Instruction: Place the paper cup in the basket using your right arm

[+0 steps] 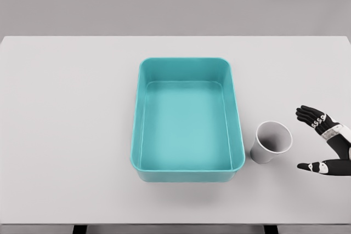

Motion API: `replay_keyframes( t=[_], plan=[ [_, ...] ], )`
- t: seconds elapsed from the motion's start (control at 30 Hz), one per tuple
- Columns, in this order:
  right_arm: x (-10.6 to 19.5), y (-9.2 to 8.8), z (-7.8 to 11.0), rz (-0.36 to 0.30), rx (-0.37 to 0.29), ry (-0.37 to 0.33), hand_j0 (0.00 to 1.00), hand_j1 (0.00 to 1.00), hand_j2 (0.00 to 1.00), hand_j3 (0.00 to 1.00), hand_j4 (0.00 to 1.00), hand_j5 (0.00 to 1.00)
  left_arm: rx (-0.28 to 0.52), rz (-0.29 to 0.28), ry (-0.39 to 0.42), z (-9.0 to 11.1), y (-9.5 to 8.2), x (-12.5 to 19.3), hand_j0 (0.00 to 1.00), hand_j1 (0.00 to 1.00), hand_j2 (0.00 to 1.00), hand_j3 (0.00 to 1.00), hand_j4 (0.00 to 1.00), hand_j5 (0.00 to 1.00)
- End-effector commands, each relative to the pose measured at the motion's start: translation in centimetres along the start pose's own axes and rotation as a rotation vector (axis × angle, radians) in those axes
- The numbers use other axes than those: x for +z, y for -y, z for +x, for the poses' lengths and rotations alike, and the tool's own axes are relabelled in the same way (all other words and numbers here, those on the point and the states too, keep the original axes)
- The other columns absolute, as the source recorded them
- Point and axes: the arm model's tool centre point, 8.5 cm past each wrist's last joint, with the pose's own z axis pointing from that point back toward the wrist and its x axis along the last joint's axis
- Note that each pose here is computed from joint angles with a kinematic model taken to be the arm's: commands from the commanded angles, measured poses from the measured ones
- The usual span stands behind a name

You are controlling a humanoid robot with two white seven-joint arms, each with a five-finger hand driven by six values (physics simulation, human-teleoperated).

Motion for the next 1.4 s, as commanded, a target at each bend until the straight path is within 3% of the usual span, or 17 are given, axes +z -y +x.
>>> replay_keyframes(
  t=[0.0,0.3,0.67,1.37],
  plan=[
    [-0.1,-0.1,-0.2,-0.009,-0.027,-0.017,1.00,1.00,1.00,1.00,1.00,1.00,0.000,0.000,0.000,0.0,0.0,0.0,1.00,1.00,1.00,1.00,1.00,1.00],
    [-0.4,-0.5,-0.7,-0.006,-0.054,-0.042,1.00,1.00,1.00,1.00,1.00,1.00,0.000,0.000,0.000,0.0,0.0,0.0,1.00,1.00,1.00,1.00,1.00,1.00],
    [-2.6,-1.4,-0.6,0.018,-0.071,-0.007,1.00,1.00,1.00,1.00,1.00,1.00,0.000,0.000,0.000,0.0,0.0,0.0,1.00,1.00,1.00,1.00,1.00,1.00],
    [-3.5,-2.8,-0.5,0.037,-0.089,0.000,1.00,1.00,1.00,1.00,1.00,1.00,0.000,0.000,0.000,0.0,0.0,0.0,1.00,1.00,1.00,1.00,1.00,1.00]
  ],
)
